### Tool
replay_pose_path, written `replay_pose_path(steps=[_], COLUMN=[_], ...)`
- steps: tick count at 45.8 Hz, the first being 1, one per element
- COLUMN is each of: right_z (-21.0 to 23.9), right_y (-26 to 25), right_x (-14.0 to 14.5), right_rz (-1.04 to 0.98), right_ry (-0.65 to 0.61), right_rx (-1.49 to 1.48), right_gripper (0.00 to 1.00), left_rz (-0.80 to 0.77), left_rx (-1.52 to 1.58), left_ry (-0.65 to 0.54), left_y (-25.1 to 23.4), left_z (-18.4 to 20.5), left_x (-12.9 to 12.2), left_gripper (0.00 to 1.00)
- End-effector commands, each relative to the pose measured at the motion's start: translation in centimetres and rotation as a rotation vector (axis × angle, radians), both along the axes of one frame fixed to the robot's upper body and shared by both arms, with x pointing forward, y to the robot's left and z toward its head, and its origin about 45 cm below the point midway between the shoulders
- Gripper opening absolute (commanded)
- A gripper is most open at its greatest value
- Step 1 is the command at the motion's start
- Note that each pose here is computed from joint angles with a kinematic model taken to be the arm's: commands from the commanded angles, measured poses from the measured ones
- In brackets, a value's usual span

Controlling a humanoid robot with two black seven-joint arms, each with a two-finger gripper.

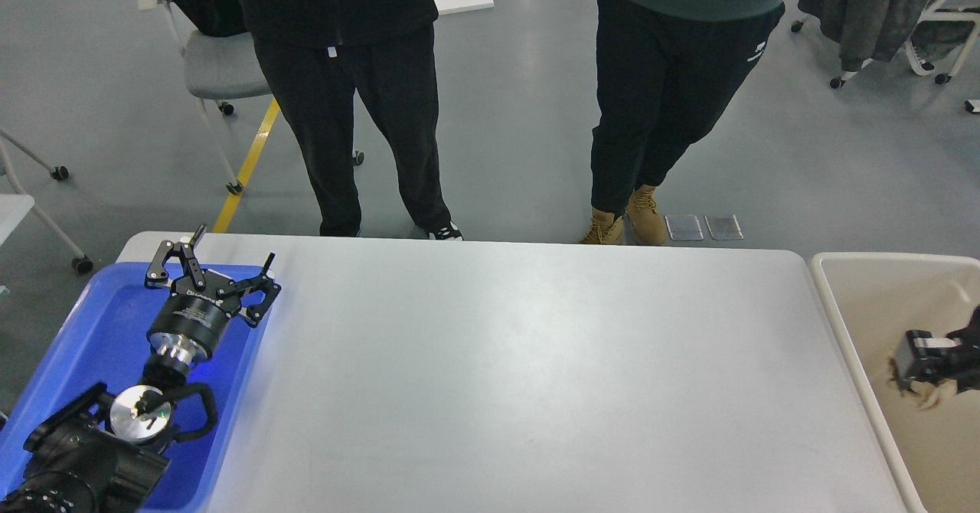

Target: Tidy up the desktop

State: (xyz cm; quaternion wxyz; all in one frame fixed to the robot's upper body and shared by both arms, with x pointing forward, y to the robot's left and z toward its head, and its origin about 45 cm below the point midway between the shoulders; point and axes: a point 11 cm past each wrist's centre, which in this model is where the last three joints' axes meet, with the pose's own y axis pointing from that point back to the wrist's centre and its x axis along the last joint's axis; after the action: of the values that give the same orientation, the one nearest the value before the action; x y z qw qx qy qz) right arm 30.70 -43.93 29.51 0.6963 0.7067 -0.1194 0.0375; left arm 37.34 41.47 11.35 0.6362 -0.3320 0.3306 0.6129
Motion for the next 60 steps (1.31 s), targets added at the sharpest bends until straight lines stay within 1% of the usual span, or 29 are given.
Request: replay_pose_path(steps=[1, 11, 15, 17, 19, 25, 28, 32, 35, 40, 44, 48, 54, 60], right_z=[7.3, 13.5, 15.6, 16.2, 15.8, 12.5, 10.3, 7.5, 5.8, 2.2, -1.6, -5.0, -9.9, -13.7], right_y=[-0.5, -2.8, -4.6, -5.5, -6.5, -10.3, -11.9, -14.1, -15.7, -16.0, -17.2, -16.2, -15.3, -14.3], right_x=[1.0, 2.7, 4.1, 5.0, 5.7, 7.9, 8.4, 8.5, 8.4, 9.6, 9.0, 9.1, 7.4, 5.6], right_rz=[-0.004, -0.056, -0.1, -0.129, -0.157, -0.263, -0.318, -0.41, -0.486, -0.595, -0.72, -0.809, -0.957, -1.118], right_ry=[-0.062, -0.209, -0.307, -0.36, -0.408, -0.592, -0.649, -0.711, -0.783, -0.913, -0.987, -1.007, -0.97, -0.918], right_rx=[-0.049, -0.14, -0.173, -0.174, -0.17, -0.167, -0.17, -0.178, -0.191, -0.201, -0.266, -0.238, -0.211, -0.155], right_gripper=[0.0, 0.0, 0.0, 0.0, 0.0, 0.0, 0.0, 0.0, 0.0, 0.0, 0.0, 0.0, 0.0, 0.0], left_rz=[0.0, 0.0, 0.002, 0.001, 0.002, 0.002, 0.001, 0.002, 0.002, 0.002, 0.001, 0.001, 0.001, 0.002], left_rx=[0.0, 0.0, -0.002, -0.001, -0.002, -0.002, -0.001, -0.002, -0.002, -0.002, -0.001, -0.001, -0.001, -0.001], left_ry=[0.0, 0.0, -0.001, -0.001, -0.001, -0.001, -0.001, -0.001, -0.001, -0.001, 0.0, 0.0, 0.0, -0.001], left_y=[0.0, 0.0, 0.0, 0.0, 0.0, 0.0, 0.0, 0.0, 0.0, 0.0, 0.0, 0.0, 0.0, 0.0], left_z=[0.0, 0.0, 0.0, 0.0, 0.0, 0.0, 0.0, 0.0, 0.0, 0.0, 0.0, 0.0, 0.0, 0.0], left_x=[0.0, 0.0, 0.0, 0.0, 0.0, 0.0, 0.0, 0.0, 0.0, 0.0, 0.0, 0.0, 0.0, 0.0], left_gripper=[1.0, 1.0, 1.0, 1.0, 1.0, 1.0, 1.0, 1.0, 1.0, 1.0, 1.0, 1.0, 1.0, 1.0])
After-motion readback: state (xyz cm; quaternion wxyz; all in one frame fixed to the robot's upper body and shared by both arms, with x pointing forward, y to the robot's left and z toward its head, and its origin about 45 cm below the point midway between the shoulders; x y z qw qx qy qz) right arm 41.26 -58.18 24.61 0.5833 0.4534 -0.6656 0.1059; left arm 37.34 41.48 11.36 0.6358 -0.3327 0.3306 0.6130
